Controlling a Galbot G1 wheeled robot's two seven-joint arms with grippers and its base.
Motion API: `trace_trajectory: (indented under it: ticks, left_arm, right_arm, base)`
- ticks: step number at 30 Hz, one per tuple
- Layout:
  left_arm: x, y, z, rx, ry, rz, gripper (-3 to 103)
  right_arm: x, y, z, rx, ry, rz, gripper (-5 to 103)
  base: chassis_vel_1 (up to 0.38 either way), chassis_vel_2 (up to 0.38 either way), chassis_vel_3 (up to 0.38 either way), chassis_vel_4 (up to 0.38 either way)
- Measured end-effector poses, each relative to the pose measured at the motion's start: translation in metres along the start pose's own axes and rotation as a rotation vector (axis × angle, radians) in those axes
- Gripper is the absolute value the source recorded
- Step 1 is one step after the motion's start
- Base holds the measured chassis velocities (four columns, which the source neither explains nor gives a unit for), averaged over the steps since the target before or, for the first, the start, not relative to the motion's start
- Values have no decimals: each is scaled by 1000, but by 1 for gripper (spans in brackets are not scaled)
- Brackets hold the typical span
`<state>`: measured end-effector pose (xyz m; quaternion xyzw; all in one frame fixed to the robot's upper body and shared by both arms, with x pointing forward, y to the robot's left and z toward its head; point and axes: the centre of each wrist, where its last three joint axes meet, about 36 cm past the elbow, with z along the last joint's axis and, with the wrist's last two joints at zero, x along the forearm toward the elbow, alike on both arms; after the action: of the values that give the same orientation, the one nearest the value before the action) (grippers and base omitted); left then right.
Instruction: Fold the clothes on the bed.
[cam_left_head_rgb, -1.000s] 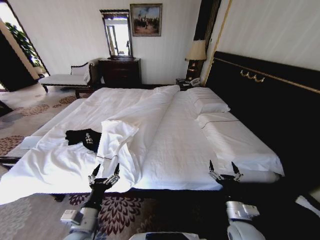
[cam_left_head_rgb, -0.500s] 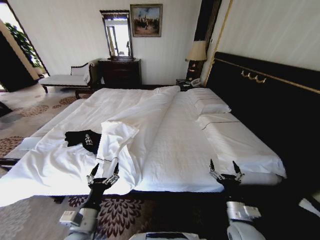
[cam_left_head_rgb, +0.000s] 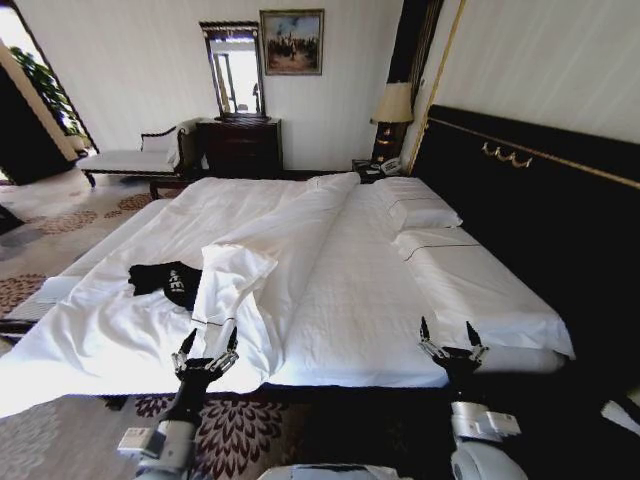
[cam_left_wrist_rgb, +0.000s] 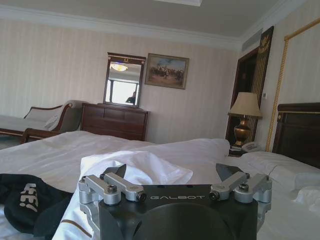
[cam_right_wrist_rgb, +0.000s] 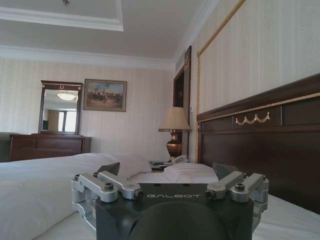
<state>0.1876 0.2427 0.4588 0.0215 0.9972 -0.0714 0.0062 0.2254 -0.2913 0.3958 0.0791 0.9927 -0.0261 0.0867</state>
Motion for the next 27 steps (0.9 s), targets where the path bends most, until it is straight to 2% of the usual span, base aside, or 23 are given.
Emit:
trace_trajectory:
  ticks: [9,17,27]
  left_arm:
    - [2,-3,0,-12,-3,-1,100]
    - [3,-2,2,-12,-9,-8,100]
    - [5,0,2,-15,-12,-17,100]
  right_arm:
    - [3,0,5,-5,-34,-5,100]
    - [5,-1,7,37,-35,-29,100]
    - [7,2,11,43,-23,-30,100]
  base:
    - [-61,70,70,-64]
    - [0,0,0,0]
    - [0,0,0,0]
